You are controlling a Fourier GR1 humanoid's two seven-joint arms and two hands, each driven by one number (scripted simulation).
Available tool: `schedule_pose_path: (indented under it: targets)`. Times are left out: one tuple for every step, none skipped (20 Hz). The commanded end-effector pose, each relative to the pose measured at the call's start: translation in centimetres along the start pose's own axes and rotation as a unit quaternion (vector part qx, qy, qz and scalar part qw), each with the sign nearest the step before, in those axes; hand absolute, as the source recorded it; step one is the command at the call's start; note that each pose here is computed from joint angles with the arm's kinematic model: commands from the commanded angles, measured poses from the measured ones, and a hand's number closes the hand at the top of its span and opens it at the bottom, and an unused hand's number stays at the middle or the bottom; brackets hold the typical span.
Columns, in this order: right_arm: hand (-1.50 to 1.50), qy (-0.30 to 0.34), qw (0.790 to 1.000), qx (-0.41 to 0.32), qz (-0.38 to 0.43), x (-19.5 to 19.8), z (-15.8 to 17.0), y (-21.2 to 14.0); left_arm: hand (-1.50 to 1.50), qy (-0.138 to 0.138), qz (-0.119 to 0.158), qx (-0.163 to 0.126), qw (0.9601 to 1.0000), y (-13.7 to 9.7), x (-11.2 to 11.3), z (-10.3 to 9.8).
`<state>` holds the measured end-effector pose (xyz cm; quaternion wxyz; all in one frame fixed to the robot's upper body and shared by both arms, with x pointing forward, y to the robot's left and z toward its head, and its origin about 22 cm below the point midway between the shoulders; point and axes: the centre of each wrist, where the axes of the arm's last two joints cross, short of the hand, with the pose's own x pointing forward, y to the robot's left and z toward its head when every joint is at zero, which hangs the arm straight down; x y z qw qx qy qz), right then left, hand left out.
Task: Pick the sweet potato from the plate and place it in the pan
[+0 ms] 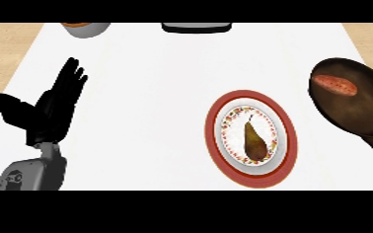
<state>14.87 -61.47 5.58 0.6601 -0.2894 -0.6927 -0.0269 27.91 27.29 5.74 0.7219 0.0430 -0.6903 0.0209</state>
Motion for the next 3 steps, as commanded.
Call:
schedule_pose_path:
  targets:
    - [-1.5, -0.047, 0.998, 0.025, -0.041, -0.9, 2.3, -1.4, 0.0, -0.005, -0.003, 0.001, 1.0, -1.5, 0.3, 0.8]
    - [-1.5, -0.046, 0.998, 0.023, -0.034, -0.7, 2.1, -1.5, 0.0, -0.002, -0.003, 0.005, 1.0, -0.6, 0.8, 0.8]
    - [-1.5, -0.039, 0.998, 0.029, -0.03, -1.3, 2.3, -0.8, 0.0, -0.003, 0.0, 0.003, 1.0, -0.1, 0.4, 0.1]
